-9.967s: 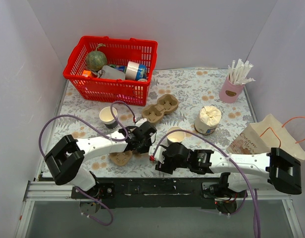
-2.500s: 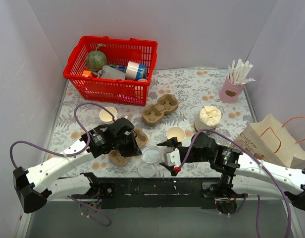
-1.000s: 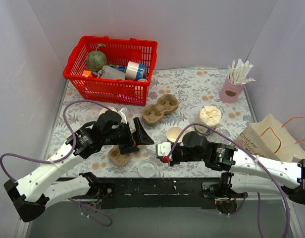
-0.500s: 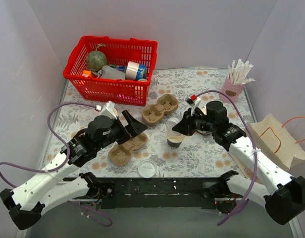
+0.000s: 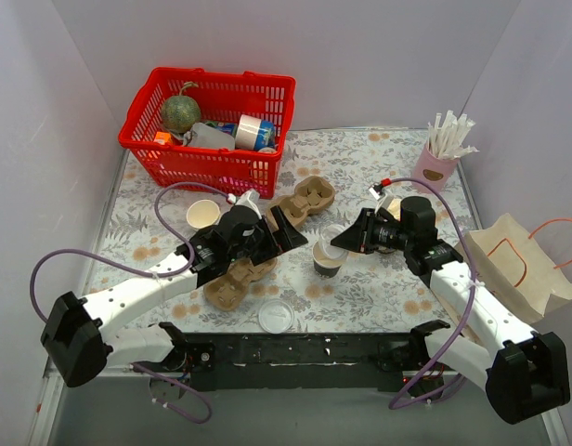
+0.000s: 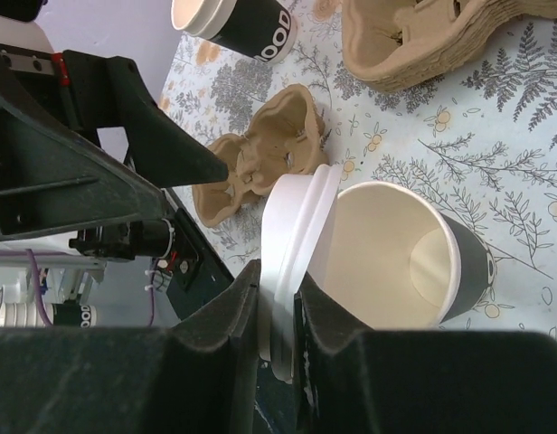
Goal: Pack the takeout coffee
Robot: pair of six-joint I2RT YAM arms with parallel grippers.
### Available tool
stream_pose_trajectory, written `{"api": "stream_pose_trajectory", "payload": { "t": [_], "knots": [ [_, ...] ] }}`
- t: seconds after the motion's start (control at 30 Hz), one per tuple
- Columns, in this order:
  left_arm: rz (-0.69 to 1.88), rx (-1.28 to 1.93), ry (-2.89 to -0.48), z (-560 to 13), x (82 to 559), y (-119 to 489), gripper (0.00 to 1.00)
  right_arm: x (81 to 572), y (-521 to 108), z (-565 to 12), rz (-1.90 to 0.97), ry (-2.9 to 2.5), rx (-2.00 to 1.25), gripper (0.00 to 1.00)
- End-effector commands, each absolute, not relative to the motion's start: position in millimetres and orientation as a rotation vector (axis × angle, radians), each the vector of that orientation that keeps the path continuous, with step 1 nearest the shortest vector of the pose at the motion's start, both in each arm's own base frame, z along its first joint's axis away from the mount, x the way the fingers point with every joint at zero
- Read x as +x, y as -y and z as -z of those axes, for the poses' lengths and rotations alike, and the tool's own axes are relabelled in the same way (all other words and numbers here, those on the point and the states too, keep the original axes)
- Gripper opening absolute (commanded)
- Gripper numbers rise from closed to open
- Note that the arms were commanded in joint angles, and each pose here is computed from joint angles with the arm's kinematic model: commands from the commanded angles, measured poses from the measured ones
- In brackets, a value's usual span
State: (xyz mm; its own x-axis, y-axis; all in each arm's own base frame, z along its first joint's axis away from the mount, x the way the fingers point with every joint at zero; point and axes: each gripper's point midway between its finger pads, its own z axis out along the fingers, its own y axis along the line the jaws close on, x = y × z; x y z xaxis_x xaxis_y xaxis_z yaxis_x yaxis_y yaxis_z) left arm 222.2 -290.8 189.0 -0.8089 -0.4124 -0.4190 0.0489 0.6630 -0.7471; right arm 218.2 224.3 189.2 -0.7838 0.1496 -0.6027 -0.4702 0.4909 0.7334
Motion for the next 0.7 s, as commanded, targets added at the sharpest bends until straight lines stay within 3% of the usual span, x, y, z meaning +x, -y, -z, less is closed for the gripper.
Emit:
{"api": "stream_pose_trajectory", "payload": {
  "t": [0.0,0.67],
  "knots": [
    [1.199,-0.258,-2.268,-194,225,314,0.98,224,-223,-193,-1.305,-2.091,-0.226,0.23],
    [1.249,-0.247,-2.367,-157,225,337,0.98,228,-210,-161,-1.178,-2.195,-0.164,0.29]
  ]
}}
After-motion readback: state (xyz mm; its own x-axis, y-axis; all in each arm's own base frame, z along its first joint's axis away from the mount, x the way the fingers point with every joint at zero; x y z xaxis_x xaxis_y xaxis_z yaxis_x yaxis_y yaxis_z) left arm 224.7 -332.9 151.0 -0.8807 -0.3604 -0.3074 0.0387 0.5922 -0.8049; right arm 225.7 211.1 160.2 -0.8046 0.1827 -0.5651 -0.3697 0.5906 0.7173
